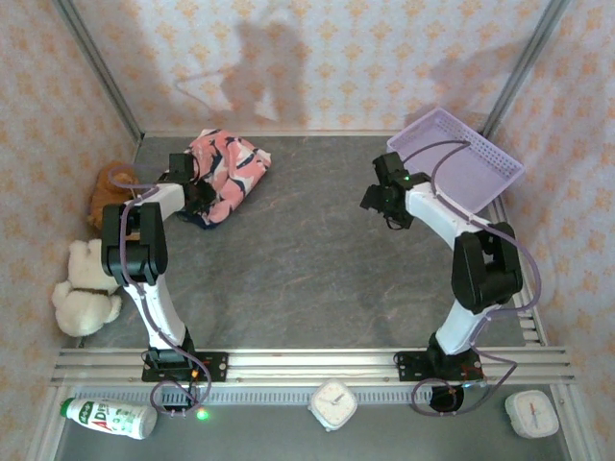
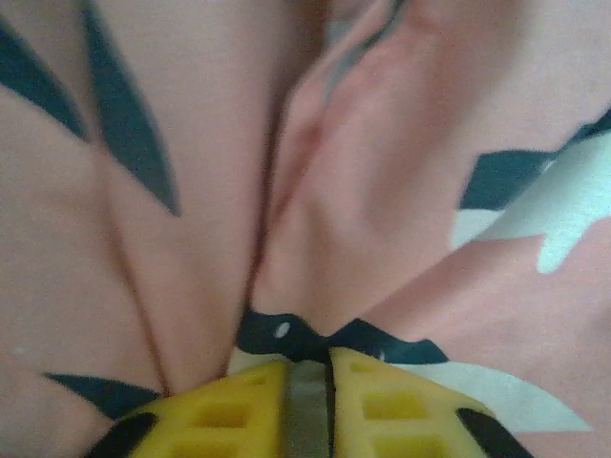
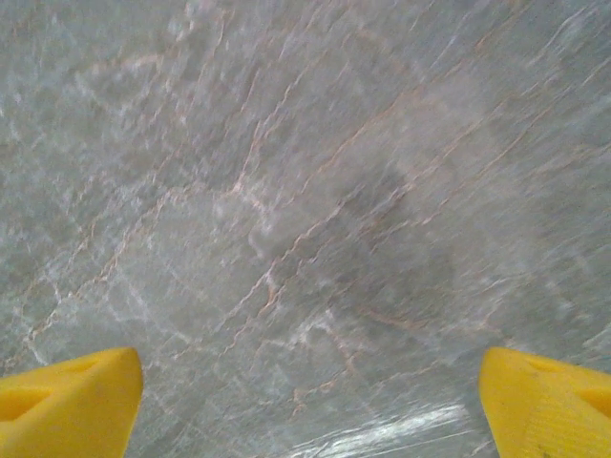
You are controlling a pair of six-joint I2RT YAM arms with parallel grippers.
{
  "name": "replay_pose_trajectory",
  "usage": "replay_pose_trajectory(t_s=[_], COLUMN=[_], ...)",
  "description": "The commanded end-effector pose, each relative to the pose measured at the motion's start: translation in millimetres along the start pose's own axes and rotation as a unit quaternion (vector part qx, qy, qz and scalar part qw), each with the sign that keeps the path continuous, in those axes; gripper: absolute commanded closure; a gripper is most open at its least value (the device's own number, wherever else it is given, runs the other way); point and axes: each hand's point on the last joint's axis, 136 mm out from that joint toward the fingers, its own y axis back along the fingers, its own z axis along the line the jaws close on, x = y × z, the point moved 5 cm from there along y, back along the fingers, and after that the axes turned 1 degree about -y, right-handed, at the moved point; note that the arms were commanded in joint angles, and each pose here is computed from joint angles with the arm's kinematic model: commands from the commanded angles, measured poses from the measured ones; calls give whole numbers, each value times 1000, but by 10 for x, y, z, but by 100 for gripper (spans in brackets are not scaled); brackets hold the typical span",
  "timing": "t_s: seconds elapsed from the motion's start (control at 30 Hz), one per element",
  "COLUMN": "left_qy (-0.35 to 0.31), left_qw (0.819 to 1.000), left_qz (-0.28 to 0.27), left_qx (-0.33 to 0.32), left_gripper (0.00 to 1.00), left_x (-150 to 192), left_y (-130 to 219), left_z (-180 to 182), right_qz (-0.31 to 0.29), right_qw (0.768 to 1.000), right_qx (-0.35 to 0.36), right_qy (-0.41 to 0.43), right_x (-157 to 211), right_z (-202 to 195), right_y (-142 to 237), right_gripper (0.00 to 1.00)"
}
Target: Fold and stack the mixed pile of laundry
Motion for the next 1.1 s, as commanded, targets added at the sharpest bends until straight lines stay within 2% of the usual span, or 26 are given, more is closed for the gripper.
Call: replay_pose_trajectory(t_s=[0.0, 0.13, 0.17, 0.2, 0.3, 0.4, 0.43, 0.47, 0.57, 0.73, 0.83, 0.9, 0.93, 0.97, 1.03, 1.07], left_qy=[-16, -65, -76, -86, -116, -140, -147, -160, -184, -238, -262, -262, -253, -252, -247, -257], left_qw=[1000, 995, 993, 991, 984, 975, 973, 971, 965, 945, 934, 928, 932, 932, 925, 919], left_qz=[-24, -72, -83, -94, -123, -158, -162, -167, -179, -216, -234, -259, -254, -253, -286, -295], left_qx=[8, -11, -21, -33, -59, -70, -68, -63, -60, -63, -63, -58, -61, -60, -36, -48], left_gripper=[41, 18, 16, 8, 6, 5, 5, 1, 0, 0, 0, 0, 0, 0, 0, 0], left_x=[-130, -340, -371, -395, -355, -246, -187, -112, 164, 456, 477, 447, 421, 415, 451, 501], left_y=[279, 818, 947, 1066, 1302, 1430, 1425, 1402, 1268, 1091, 964, 914, 889, 874, 892, 887], left_z=[-120, -217, -212, -189, -90, 44, 89, 131, 312, 490, 444, 395, 375, 347, 285, 269], right_qz=[-53, -102, -118, -135, -206, -256, -266, -275, -289, -326, -336, -352, -354, -363, -370, -372], right_qw=[998, 993, 990, 986, 963, 946, 942, 938, 934, 933, 933, 930, 930, 928, 925, 924], right_qx=[26, 55, 68, 83, 132, 126, 117, 109, 89, 39, 53, 28, 15, 1, -14, -15], right_qy=[21, 34, 40, 55, 111, 155, 168, 180, 189, 148, 122, 104, 95, 90, 90, 90], right_x=[-250, -429, -470, -502, -547, -501, -470, -427, -346, -333, -322, -292, -268, -243, -198, -187], right_z=[-156, -428, -520, -603, -786, -861, -870, -893, -923, -962, -1063, -1144, -1185, -1213, -1238, -1245], right_y=[292, 438, 463, 468, 471, 374, 320, 240, 47, -190, -252, -244, -234, -242, -295, -301], right_gripper=[9, 9, 9, 9, 8, 8, 8, 8, 7, 7, 7, 9, 9, 0, 0, 0])
